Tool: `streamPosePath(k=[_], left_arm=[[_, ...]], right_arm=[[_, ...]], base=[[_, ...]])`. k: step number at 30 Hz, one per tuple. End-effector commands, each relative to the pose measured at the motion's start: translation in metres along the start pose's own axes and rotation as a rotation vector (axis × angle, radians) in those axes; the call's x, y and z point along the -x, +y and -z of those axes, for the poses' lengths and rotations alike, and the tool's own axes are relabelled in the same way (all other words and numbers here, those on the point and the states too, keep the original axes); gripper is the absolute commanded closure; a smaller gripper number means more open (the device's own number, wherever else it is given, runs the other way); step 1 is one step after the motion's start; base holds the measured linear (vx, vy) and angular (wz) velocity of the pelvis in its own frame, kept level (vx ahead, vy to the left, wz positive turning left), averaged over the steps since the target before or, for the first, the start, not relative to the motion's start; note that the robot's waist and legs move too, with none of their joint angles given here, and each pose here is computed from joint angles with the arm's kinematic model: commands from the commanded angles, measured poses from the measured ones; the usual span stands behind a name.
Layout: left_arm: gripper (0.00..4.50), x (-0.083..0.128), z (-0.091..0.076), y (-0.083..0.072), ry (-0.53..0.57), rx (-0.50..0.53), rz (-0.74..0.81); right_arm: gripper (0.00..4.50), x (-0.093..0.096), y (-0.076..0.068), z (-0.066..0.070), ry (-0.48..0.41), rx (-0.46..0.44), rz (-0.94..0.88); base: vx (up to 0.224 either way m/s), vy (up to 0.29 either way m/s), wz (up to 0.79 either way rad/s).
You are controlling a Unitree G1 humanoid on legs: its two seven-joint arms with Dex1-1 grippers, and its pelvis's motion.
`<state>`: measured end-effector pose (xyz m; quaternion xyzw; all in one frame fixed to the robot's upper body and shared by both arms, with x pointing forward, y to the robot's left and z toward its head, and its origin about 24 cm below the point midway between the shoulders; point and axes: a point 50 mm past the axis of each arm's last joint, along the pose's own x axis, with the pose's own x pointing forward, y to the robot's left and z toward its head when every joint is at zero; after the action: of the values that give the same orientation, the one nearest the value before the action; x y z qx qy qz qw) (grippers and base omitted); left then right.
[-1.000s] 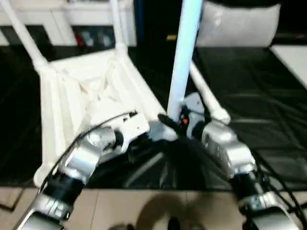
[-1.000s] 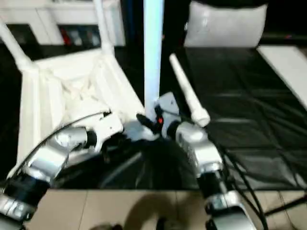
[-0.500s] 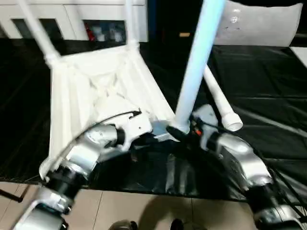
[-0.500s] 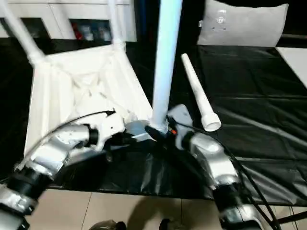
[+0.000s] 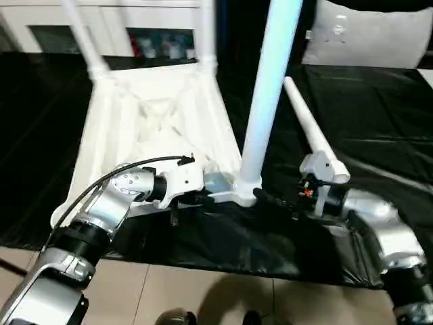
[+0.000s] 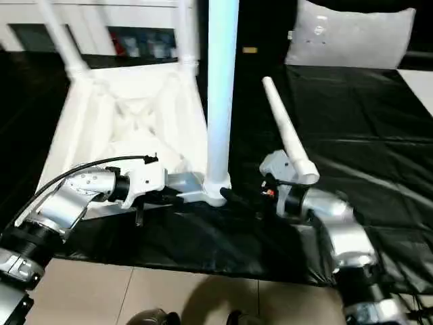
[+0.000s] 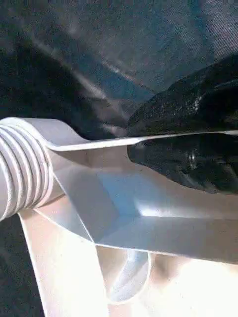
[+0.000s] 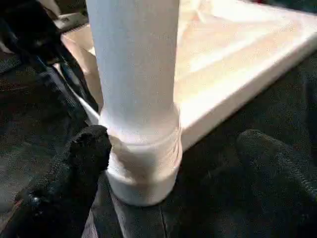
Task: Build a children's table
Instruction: Rotate leg to tighten
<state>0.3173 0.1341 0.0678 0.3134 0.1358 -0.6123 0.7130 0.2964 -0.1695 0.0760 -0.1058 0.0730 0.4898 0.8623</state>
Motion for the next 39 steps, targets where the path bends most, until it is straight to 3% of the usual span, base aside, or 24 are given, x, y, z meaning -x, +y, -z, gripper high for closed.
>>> streamPosePath(k=[1, 9, 23, 32, 39], left_arm=[[4.50, -0.007, -0.001, -0.006, 0.040, -0.067, 0.095], [4.50, -0.009, -0.005, -0.007, 0.031, -0.096, 0.128], [4.50, -0.008, -0.001, -0.008, 0.038, -0.091, 0.142], [4.50, -0.008, 0.001, -0.008, 0.036, -0.075, 0.145], [4.50, -0.020, -0.012, 0.003, -0.038, 0.069, 0.002]], right_arm=[[0.04, -0.005, 0.001, -0.003, 0.023, 0.050, -0.043], [0.04, -0.019, 0.001, -0.002, 0.046, 0.049, -0.089], [1.47, -0.019, 0.002, 0.003, 0.053, -0.031, -0.138], [1.78, -0.021, 0.008, 0.008, 0.062, -0.091, -0.160], [1.82, -0.032, 0.015, 0.015, 0.075, -0.206, -0.021]], base=[[0.000, 0.000, 0.00], [0.000, 0.000, 0.00], [0.000, 0.000, 0.00], [0.000, 0.000, 0.00], [0.000, 0.000, 0.00]])
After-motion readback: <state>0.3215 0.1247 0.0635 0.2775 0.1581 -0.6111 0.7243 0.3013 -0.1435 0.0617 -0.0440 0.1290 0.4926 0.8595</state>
